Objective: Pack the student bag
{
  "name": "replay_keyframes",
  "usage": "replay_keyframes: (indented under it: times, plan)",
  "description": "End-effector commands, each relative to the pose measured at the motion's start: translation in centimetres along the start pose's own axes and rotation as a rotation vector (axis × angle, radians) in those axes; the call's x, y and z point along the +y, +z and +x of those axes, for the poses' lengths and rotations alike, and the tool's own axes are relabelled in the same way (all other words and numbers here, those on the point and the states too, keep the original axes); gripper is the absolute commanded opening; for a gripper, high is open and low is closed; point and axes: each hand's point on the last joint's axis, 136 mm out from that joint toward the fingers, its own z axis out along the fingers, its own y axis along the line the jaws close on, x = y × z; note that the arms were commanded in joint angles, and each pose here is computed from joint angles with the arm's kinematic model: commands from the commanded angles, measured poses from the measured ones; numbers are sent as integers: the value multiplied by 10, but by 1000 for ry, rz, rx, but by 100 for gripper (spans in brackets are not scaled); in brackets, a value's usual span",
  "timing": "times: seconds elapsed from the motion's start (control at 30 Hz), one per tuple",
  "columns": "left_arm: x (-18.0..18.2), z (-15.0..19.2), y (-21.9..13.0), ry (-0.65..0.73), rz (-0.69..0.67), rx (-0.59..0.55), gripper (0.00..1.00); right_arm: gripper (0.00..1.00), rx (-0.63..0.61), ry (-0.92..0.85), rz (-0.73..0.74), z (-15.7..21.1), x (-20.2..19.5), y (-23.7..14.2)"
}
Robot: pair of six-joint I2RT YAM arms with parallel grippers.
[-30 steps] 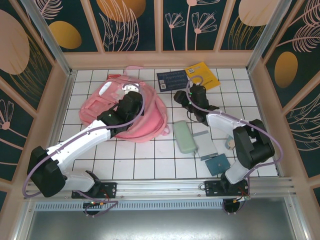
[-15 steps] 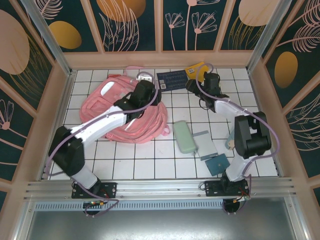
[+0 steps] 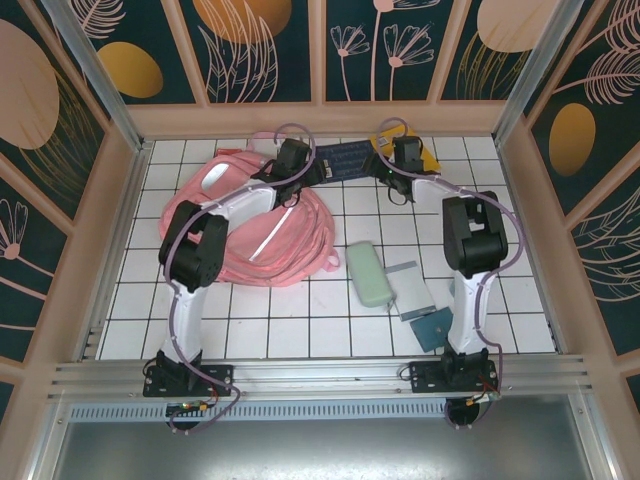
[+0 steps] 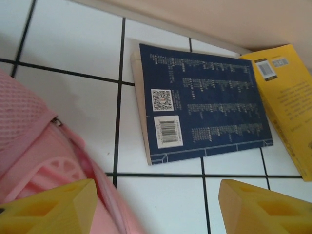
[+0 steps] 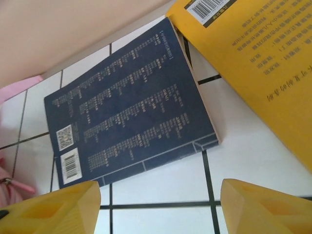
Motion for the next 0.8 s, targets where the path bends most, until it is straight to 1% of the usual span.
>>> replay_keyframes:
  times: [0.0, 0.1, 0.23, 0.4, 0.6, 0.77]
  plan:
    - [-22, -15, 19, -83, 104, -7, 66, 66, 14, -26, 10, -7, -4, 12]
    - [-19, -11, 41, -97, 96, 12, 66, 66, 29, -19, 11, -6, -8, 24]
    - [-11, -4, 63, -115, 75, 36, 66, 66, 53, -23, 19, 0, -13, 40]
    - [-10, 3, 82, -121, 78, 63, 65, 65, 83, -22, 8, 5, -15, 55]
    - [4, 9, 104, -136, 14, 78, 65, 64, 61, -37, 78, 0, -26, 59]
    - [11, 15, 115, -161, 2, 93, 66, 64, 79, -60, 70, 1, -25, 71]
